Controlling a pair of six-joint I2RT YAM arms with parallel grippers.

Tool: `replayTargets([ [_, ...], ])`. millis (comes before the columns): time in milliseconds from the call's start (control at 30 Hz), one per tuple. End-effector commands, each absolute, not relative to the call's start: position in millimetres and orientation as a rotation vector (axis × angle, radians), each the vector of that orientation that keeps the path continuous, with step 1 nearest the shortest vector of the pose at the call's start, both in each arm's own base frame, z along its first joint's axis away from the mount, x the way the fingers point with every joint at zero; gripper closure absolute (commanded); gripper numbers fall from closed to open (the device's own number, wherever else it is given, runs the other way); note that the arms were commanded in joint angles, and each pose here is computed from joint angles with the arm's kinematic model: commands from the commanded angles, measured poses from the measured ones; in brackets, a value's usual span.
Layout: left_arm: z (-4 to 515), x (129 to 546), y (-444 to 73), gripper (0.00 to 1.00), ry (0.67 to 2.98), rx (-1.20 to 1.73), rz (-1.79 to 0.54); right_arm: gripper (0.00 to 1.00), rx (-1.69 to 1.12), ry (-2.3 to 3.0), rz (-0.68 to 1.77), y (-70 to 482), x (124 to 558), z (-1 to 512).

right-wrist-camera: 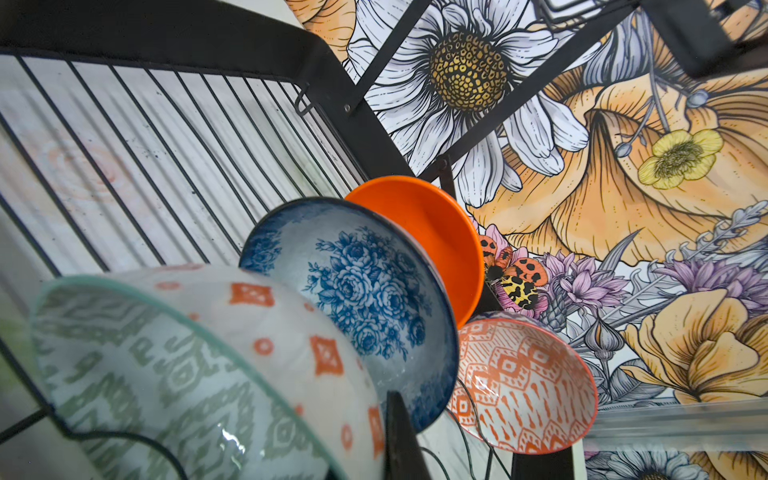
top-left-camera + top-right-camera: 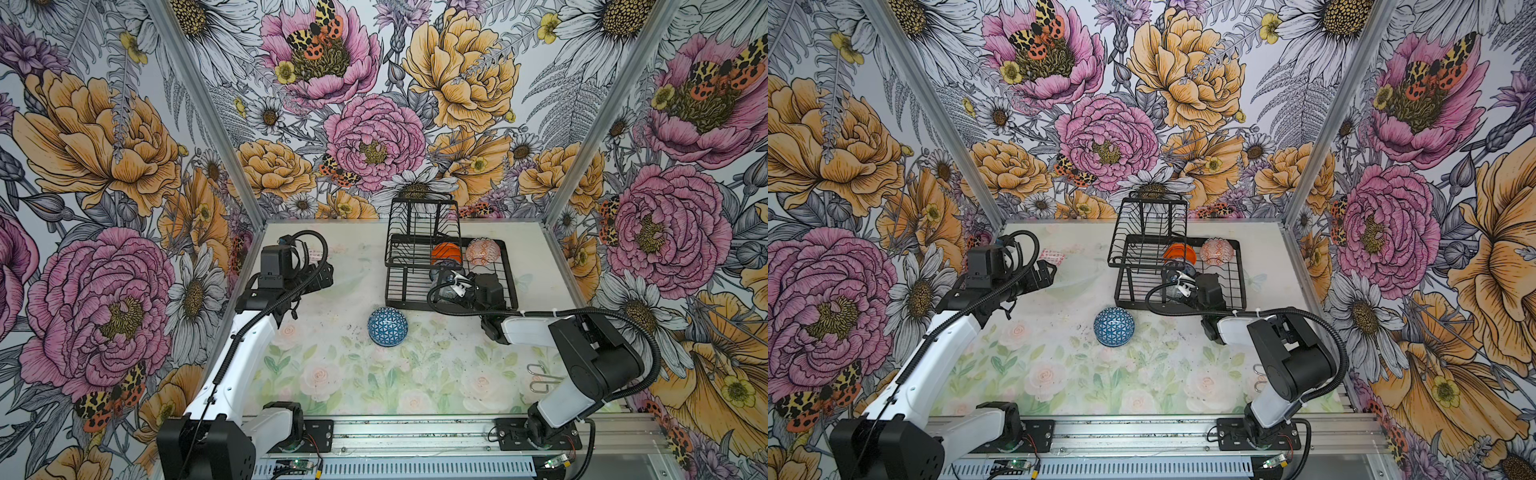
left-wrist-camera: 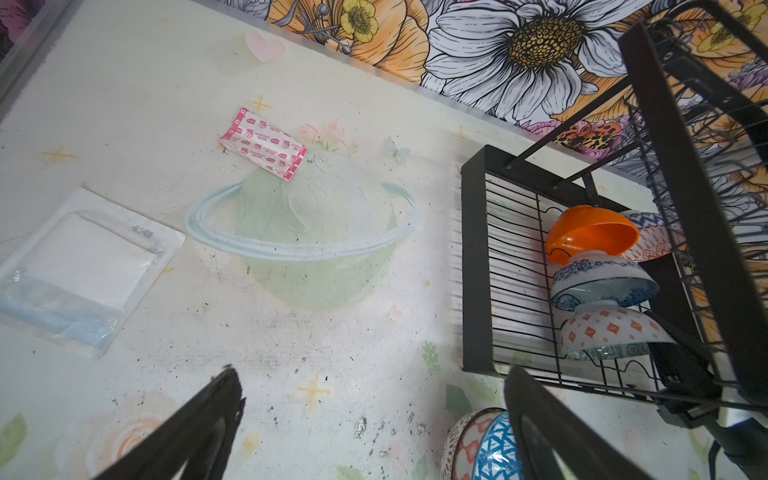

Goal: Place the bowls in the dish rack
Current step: 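Open the right gripper and withdraw it from the rack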

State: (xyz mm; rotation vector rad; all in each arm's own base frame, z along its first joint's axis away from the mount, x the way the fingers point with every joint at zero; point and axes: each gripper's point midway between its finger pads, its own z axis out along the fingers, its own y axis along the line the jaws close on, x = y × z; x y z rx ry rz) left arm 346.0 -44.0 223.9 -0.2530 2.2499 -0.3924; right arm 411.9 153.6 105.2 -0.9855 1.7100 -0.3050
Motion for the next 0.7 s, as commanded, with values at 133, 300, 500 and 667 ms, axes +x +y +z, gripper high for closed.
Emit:
replayTargets([
  [133,226.6,345.1,-43.7,0.01,2.231,-0.240,-0.407,0.91,-1.046,1.790,-0.356,145.0,402.0,86.1],
  [300,226.6,345.8,-44.0,0.01,2.232,-0.239,-0.409,0.79,-1.020,1.798,-0.369,140.4,400.1,89.6],
  [500,227.4,346.6,-44.6,0.01,2.232,-0.237,-0.412,0.71,-0.990,1.801,-0.376,136.6,399.4,93.3],
  [667,227.3,346.6,-44.7,0.01,2.232,-0.237,-0.414,0.63,-0.962,1.793,-0.391,134.1,401.4,99.5],
])
